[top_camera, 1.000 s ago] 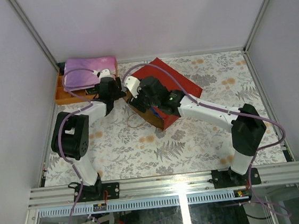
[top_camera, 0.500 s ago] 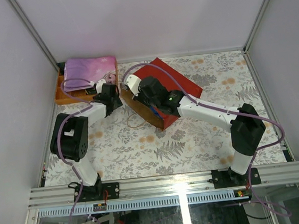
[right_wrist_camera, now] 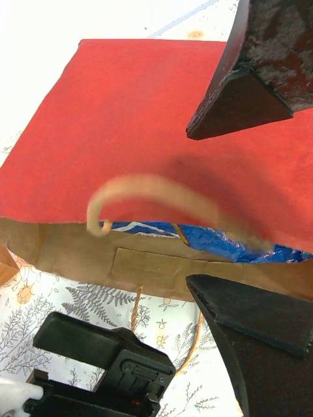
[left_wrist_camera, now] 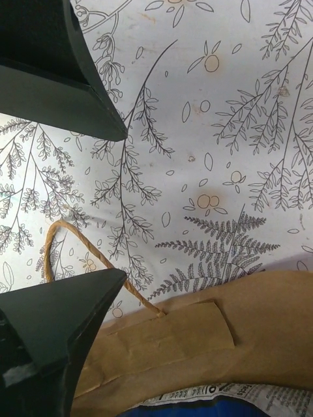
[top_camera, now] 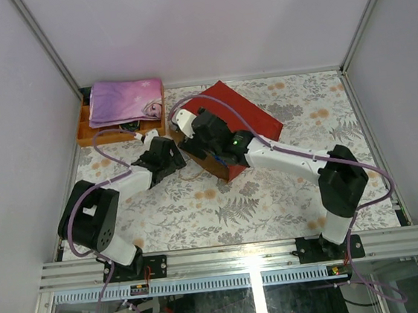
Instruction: Take the snacks out of the paper bag
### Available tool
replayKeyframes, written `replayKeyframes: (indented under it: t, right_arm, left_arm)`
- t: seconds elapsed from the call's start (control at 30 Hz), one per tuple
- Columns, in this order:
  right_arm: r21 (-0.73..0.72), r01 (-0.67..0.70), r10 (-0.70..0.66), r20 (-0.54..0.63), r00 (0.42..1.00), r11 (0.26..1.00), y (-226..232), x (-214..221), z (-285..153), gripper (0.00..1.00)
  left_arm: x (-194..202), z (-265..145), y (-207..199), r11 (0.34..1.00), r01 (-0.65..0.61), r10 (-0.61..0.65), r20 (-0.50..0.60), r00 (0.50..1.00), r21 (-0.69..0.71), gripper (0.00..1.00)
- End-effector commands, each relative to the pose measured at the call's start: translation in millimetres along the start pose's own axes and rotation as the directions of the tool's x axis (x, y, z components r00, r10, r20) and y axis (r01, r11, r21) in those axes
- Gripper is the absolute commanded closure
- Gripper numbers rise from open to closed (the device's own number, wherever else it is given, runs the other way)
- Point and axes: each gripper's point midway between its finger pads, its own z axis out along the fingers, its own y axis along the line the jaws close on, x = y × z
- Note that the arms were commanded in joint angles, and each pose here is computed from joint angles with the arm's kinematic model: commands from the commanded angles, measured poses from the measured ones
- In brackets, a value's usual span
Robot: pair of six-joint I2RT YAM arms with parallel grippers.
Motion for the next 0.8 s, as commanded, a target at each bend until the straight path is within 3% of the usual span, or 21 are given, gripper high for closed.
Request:
replayKeyframes:
  t: [0.0, 0.27, 0.53, 0.77]
  right_arm:
    - [0.081, 0.087, -0.087, -0.005, 0.996, 0.993, 5, -7, 4, 0.09]
    - [0.232, 0.21, -0.186, -0.123, 0.975, 0.95, -5, 6, 26, 0.27]
    - [0.389, 0.236, -0.2, -0.13, 0.971, 0.89, -23, 5, 21, 0.5]
    - [0.44, 0.289, -0.249, -0.147, 0.957, 0.85, -32, 8, 20, 0.86]
  left_arm:
    - [-17, -2, -17, 0.997, 0.046, -0.049, 0.048, 0.998, 0.069, 0.2]
    - [-25, -6, -38, 0.985, 0.07, -0.078, 0.048, 0.996, 0.158, 0.2]
    - [-31, 2, -57, 0.977, 0.069, -0.078, 0.04, 0.996, 0.2, 0.2]
    - [-31, 16, -87, 0.968, 0.063, -0.067, 0.008, 0.998, 0.244, 0.2]
